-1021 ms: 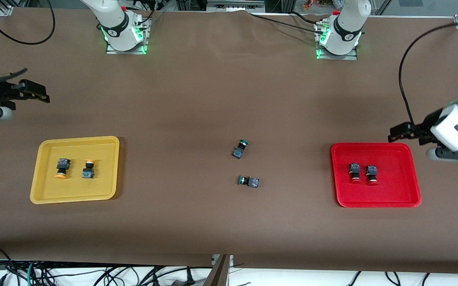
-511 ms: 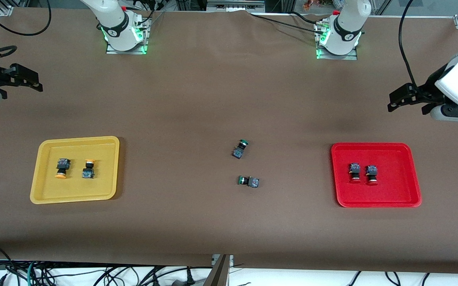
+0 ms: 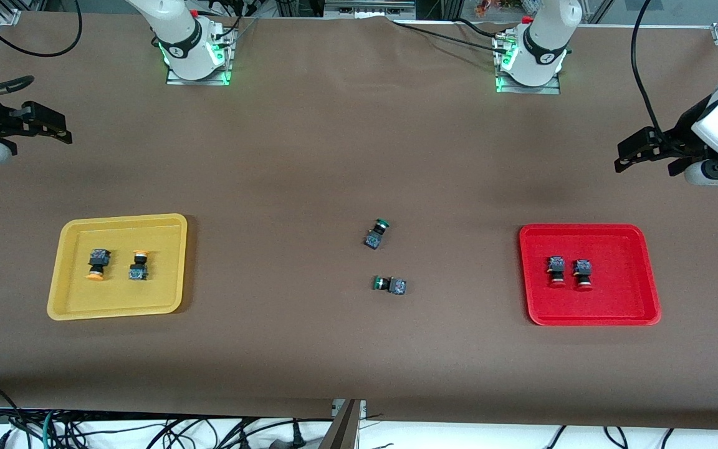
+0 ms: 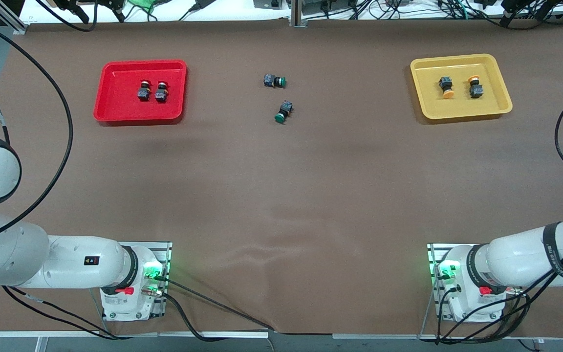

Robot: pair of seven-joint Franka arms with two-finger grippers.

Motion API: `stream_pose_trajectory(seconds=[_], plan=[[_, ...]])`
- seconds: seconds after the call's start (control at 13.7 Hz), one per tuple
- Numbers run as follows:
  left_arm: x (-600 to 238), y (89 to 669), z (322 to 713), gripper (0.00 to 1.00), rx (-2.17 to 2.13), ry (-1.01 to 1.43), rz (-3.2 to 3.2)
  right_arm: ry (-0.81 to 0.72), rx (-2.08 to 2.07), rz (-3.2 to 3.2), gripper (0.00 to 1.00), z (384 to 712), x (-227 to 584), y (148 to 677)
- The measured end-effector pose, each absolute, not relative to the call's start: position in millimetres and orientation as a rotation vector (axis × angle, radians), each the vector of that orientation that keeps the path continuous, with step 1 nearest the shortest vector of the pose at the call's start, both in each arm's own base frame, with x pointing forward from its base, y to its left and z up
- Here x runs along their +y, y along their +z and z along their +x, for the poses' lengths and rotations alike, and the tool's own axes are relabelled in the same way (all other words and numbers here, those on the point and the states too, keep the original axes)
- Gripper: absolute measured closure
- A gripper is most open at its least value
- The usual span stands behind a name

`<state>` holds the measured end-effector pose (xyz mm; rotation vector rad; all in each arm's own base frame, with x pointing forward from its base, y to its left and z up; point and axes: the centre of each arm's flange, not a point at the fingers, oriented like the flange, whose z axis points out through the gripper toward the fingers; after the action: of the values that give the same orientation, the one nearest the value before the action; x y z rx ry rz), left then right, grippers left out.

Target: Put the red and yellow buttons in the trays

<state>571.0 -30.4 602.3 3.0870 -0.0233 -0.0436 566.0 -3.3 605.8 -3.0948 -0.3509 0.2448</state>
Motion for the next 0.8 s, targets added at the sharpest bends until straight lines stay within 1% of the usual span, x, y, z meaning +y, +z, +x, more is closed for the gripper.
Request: stream_pose_trajectory(seconds=[0.8], plan=[[-29.1, 601.3, 568.3, 0.0, -0.096, -0.076, 3.135, 0.25, -0.351, -3.113, 0.0, 569.7, -5.1, 604.0]])
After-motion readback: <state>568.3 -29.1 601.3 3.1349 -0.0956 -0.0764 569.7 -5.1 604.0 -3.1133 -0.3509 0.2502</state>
